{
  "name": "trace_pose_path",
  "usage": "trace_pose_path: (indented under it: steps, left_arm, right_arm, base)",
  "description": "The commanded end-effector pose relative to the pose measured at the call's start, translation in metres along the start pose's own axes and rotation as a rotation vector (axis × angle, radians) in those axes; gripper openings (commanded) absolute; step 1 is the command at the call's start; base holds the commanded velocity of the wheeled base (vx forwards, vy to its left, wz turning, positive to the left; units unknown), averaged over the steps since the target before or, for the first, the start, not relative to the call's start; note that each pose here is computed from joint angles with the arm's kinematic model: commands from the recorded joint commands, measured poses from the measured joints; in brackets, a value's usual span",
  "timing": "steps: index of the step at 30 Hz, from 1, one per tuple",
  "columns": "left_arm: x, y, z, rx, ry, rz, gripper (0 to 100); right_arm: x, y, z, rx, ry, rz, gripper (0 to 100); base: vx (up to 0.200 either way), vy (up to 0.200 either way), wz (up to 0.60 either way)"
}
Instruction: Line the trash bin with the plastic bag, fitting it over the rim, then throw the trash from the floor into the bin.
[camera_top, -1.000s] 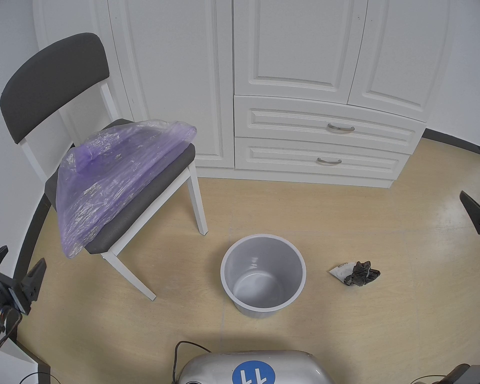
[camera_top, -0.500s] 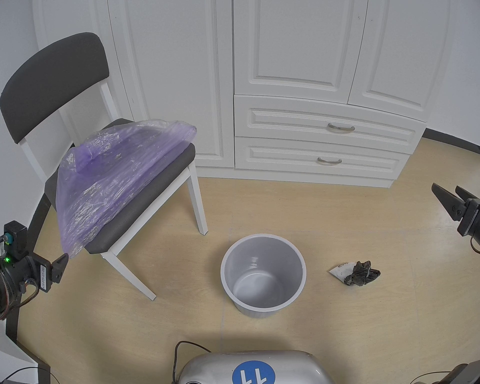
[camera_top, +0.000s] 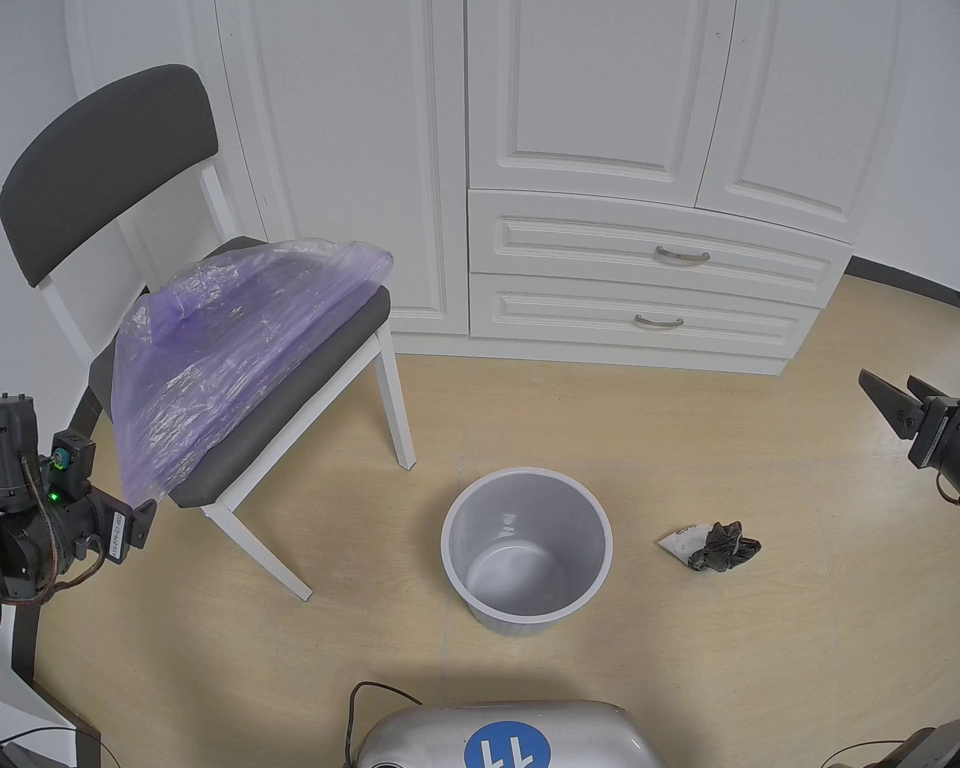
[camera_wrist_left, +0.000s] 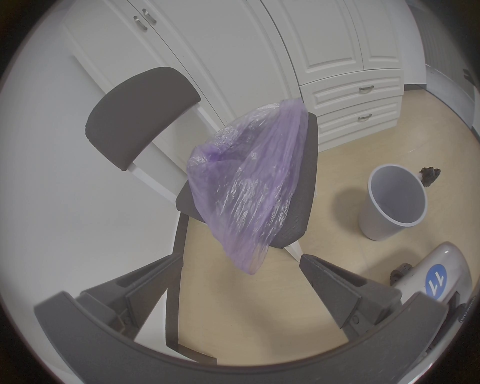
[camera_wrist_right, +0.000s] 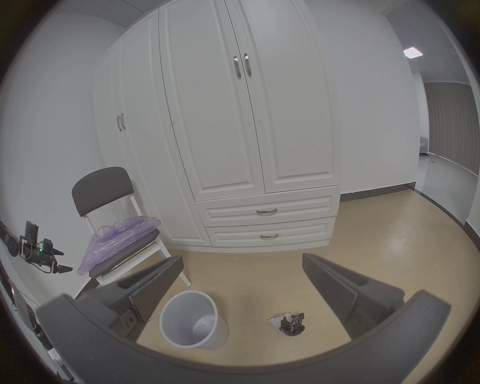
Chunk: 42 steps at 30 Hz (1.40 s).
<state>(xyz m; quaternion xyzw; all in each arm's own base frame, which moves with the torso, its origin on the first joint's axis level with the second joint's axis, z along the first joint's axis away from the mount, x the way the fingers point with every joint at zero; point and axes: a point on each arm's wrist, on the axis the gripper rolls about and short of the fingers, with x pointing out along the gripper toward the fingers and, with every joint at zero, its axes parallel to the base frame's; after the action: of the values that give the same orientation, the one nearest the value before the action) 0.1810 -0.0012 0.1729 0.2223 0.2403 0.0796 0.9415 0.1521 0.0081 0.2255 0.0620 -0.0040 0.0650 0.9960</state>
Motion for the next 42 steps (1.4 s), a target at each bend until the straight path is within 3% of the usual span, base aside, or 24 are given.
trace_pose_path:
  steps: [1,10,42]
  left_arm:
    - [0.021,-0.006,0.001,0.013,0.041,-0.014,100]
    - [0.050,-0.012,0.011,0.041,0.023,-0.004,100]
    - [0.096,-0.012,0.039,0.111,0.049,0.084,100]
  right_arm:
    - [0.002,-0.003,-0.001,0.002,0.006,-0.006,100]
    - [0.003,-0.006,-0.001,0.003,0.006,-0.006,100]
    - [0.002,-0.016,0.003,0.001,-0.018,-0.020,100]
  base:
    - [0.000,0.000,0.00]
    - [0.000,0.000,0.00]
    - [0.000,0.000,0.00]
